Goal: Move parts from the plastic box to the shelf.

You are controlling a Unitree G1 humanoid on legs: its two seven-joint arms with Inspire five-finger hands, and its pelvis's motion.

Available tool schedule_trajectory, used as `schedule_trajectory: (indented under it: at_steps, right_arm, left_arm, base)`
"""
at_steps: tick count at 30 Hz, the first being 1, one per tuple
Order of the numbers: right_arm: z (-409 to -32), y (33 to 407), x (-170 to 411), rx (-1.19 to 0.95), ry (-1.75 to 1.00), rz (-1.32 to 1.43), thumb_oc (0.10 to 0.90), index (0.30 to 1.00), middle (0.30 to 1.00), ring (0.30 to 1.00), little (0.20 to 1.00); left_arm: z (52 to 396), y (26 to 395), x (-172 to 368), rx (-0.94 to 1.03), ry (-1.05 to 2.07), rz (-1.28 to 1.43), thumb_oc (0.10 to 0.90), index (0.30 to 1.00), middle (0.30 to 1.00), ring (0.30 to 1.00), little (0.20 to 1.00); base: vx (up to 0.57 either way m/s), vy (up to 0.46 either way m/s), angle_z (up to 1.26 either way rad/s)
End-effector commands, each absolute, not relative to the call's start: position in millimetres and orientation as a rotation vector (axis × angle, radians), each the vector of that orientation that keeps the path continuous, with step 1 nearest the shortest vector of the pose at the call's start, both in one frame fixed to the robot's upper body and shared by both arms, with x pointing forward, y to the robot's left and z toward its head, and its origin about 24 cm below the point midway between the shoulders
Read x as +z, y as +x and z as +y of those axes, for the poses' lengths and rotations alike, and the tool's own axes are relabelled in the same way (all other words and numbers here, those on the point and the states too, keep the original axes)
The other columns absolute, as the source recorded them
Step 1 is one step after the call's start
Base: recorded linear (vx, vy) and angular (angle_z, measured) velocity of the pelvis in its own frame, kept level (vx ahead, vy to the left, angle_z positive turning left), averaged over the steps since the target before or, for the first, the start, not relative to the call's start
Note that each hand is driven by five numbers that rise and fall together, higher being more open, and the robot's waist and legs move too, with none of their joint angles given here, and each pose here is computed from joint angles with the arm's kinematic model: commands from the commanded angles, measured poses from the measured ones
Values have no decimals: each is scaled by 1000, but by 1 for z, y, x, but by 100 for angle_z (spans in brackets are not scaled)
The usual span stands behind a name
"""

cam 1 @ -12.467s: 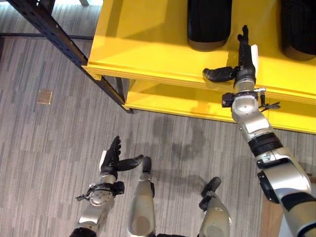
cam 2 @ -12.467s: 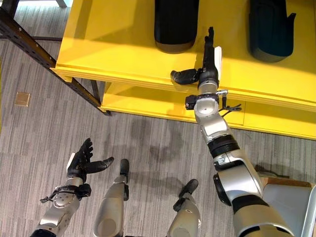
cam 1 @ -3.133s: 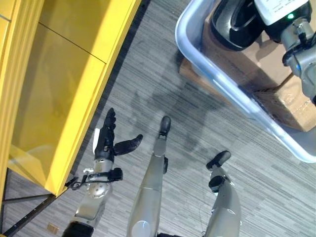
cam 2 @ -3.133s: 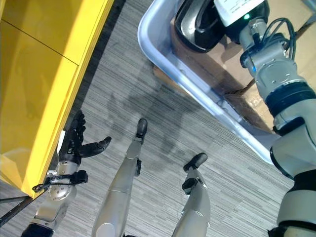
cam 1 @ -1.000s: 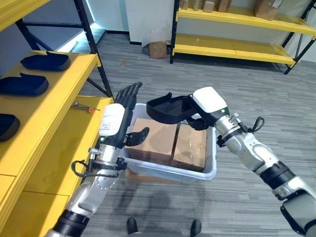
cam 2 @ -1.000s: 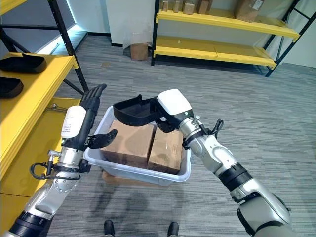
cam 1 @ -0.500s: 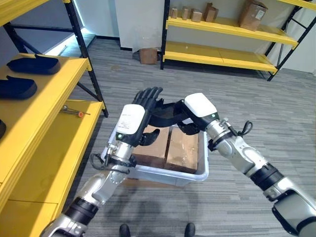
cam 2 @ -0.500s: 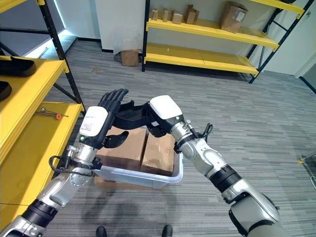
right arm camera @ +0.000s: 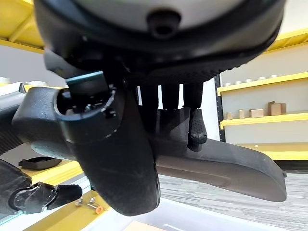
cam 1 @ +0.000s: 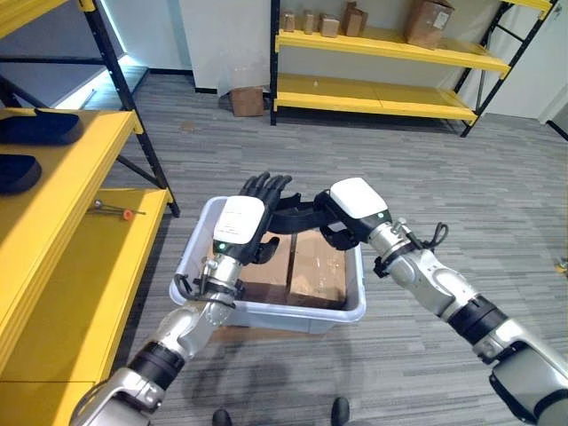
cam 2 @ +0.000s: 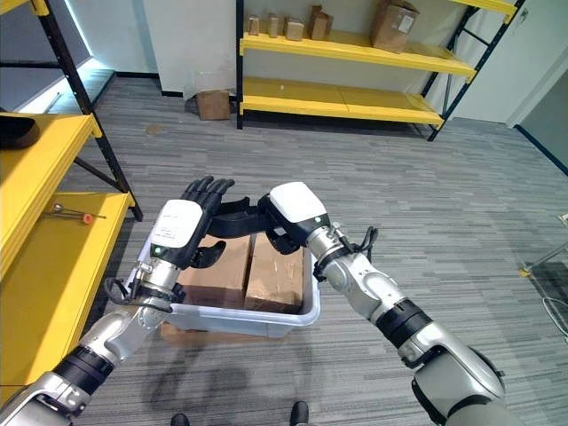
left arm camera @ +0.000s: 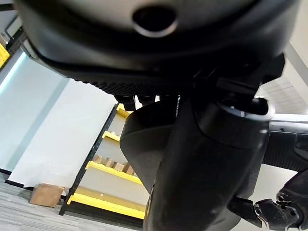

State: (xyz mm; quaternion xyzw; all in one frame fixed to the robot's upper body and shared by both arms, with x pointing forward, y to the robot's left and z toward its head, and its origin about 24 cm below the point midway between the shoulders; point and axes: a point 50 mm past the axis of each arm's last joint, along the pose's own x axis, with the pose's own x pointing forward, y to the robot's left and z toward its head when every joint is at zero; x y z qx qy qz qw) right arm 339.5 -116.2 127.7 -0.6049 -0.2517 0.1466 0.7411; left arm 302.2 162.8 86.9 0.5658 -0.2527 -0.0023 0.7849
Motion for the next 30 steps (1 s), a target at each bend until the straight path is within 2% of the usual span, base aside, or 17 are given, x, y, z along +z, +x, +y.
schedule_trajectory:
  at_steps: [1, 26, 27, 28, 29, 30]
  right_arm:
    - [-85, 344, 216, 141, -1128, -917, 400, 300, 300, 300, 300]
    - [-90, 341, 210, 105, -1059, -893, 400, 300, 300, 300, 300]
    - [-92, 339, 210, 97, -1029, -886, 480, 413, 413, 413, 413]
    - [-95, 338, 208, 92, -1014, -875, 806, 868, 868, 868, 868]
    - [-101, 334, 204, 80, -968, -853, 900, 1000, 1000, 1000, 1000]
    - [-104, 331, 205, 71, -928, -851, 900, 1000, 1000, 1000, 1000]
  left_arm:
    - [149, 318, 116, 56, 1207, -696, 400, 300, 300, 300, 300]
    - [141, 308, 121, 26, 1118, -733, 400, 300, 300, 300, 300]
    - [144, 305, 119, 32, 1101, -718, 400, 300, 300, 300, 300]
    - [150, 302, 118, 42, 1081, -697, 400, 300, 300, 300, 300]
    - [163, 296, 118, 89, 1043, -669, 400, 300, 300, 300, 300]
    - [170, 293, 117, 114, 1031, -653, 400, 300, 300, 300, 300]
  base:
    - [0, 0, 0]
    - [0, 0, 0]
    - [0, 0, 0]
    - [-5, -44, 3]
    - [-4, -56, 2]
    - [-13, -61, 2]
